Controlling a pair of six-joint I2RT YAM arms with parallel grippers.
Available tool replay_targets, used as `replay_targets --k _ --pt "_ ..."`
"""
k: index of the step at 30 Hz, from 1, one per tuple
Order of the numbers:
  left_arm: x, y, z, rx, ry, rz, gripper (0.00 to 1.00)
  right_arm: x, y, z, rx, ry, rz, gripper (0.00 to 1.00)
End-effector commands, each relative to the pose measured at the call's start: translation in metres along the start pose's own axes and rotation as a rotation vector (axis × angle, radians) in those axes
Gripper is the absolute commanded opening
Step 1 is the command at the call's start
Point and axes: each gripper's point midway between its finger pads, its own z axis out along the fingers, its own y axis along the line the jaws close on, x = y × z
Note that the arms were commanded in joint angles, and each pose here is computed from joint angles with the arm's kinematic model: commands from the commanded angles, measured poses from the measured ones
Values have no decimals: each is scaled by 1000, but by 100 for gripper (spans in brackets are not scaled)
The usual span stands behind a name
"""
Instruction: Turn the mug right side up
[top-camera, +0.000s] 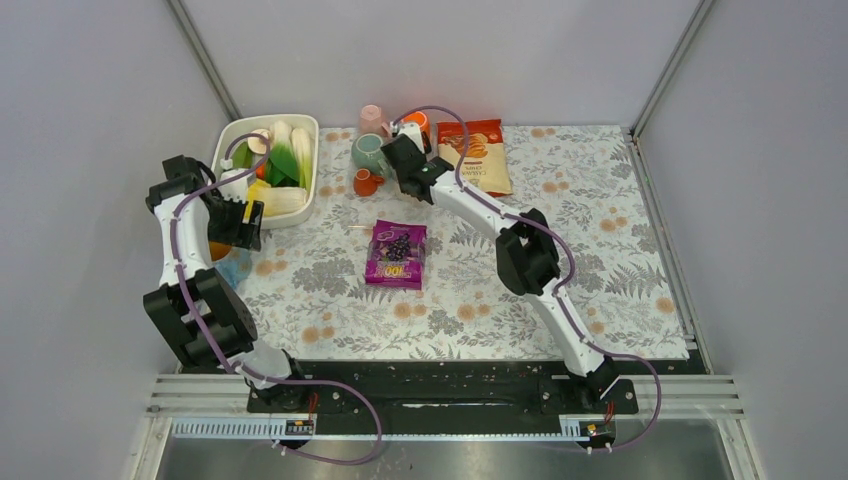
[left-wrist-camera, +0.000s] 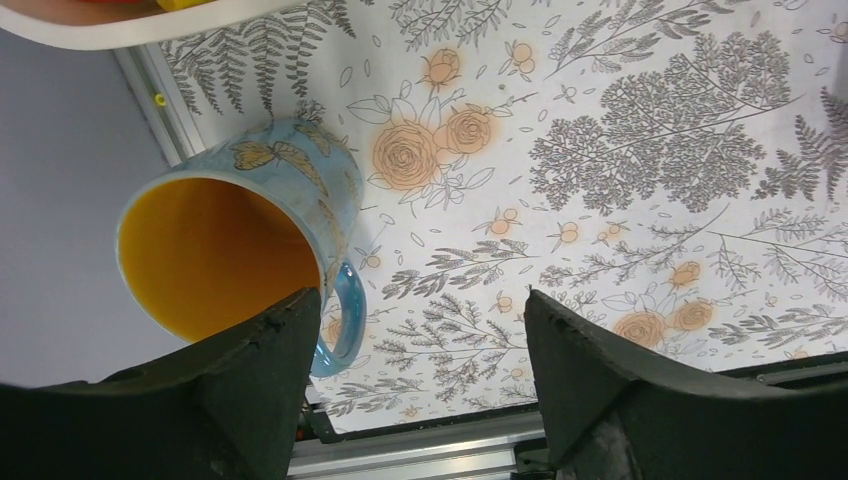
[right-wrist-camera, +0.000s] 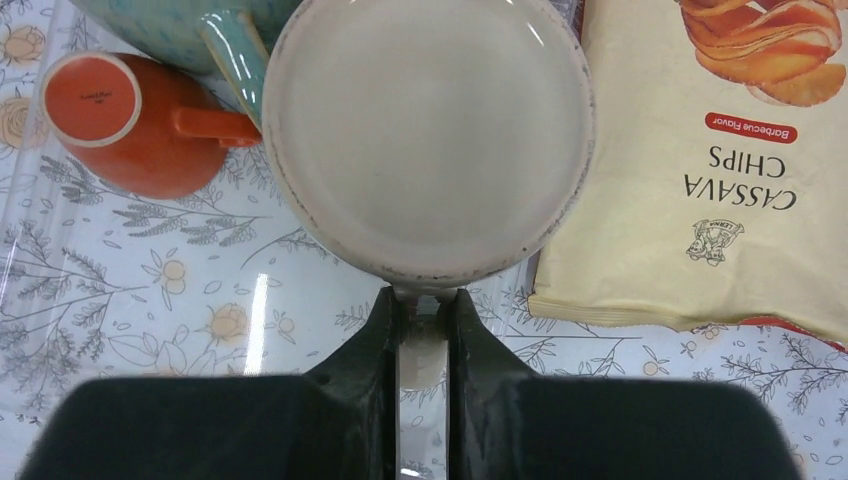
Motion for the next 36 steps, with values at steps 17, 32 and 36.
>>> replay_targets --k 17,32,36 --pt "-119 -109 -43 378 -483 -129 88 -97 -13 -133 -422 -373 340 0" --pt "-190 -219 -17 843 -415 -280 93 -147 -1 -234 -828 -553 601 0" --pt "-194 -231 -8 953 -362 -358 92 -150 4 -247 -901 -552 638 0"
